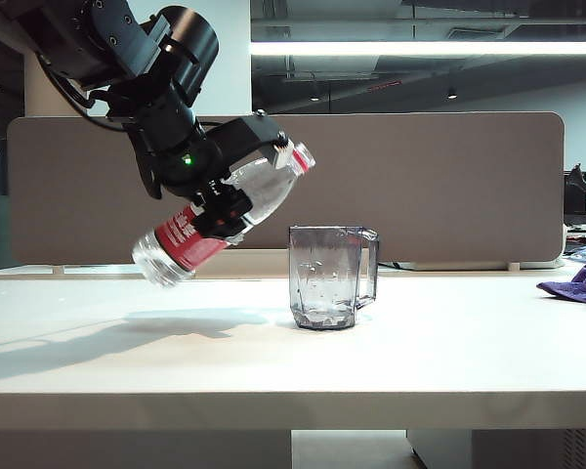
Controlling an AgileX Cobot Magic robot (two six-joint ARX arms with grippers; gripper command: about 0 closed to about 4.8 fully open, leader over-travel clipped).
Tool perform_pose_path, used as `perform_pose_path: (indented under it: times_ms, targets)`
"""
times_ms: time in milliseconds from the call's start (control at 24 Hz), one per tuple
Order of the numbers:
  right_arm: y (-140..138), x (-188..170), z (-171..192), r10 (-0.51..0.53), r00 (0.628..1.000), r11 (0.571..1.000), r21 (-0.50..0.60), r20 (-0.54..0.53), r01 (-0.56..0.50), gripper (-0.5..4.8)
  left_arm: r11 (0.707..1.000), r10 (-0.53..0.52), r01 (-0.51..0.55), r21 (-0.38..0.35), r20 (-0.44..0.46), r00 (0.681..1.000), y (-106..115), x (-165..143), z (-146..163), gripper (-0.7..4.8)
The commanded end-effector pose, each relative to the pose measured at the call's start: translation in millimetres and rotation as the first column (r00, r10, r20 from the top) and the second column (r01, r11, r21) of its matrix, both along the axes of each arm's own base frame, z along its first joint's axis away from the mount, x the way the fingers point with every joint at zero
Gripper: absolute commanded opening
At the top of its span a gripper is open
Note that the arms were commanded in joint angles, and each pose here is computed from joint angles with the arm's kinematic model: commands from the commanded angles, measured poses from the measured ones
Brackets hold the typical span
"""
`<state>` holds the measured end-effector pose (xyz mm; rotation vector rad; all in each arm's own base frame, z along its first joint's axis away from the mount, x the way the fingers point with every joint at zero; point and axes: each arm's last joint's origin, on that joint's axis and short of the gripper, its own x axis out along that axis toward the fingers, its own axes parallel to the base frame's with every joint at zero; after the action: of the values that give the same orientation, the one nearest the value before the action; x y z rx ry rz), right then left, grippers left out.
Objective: Pick up the mineral water bottle on the table and pour a little water into the mug.
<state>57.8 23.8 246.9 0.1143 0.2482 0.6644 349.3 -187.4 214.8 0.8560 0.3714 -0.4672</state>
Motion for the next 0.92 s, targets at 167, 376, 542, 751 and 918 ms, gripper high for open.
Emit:
perform_pose_path:
  times_ms: [167, 376, 542, 751, 918]
  targets:
    - [0, 0, 3, 0.004, 1.000, 1.000, 0.001, 0.021, -0.004, -0.08, 0.915, 0.141, -0.186, -0.357, -0.148, 0.979, 17, 8, 3, 2.41]
    - [0, 0, 3, 0.003, 1.000, 1.000, 0.001, 0.021, -0.003, -0.08, 0.909, 0.148, -0.208, -0.361, -0.187, 0.971, 24, 6, 1, 2.40]
    - [0, 0, 3, 0.001, 1.000, 1.000, 0.000, 0.021, -0.001, -0.08, 0.863, 0.138, -0.213, -0.458, -0.192, 0.972, 26, 0, -7, 2.40]
    - [0, 0, 3, 0.001, 1.000, 1.000, 0.000, 0.021, -0.001, -0.08, 0.815, 0.141, -0.187, -0.548, -0.125, 0.982, 29, -6, -18, 2.39]
    - [0, 0, 3, 0.001, 1.000, 1.000, 0.000, 0.020, -0.001, -0.08, 0.772, 0.153, -0.195, -0.604, -0.121, 0.981, 33, -13, -29, 2.39]
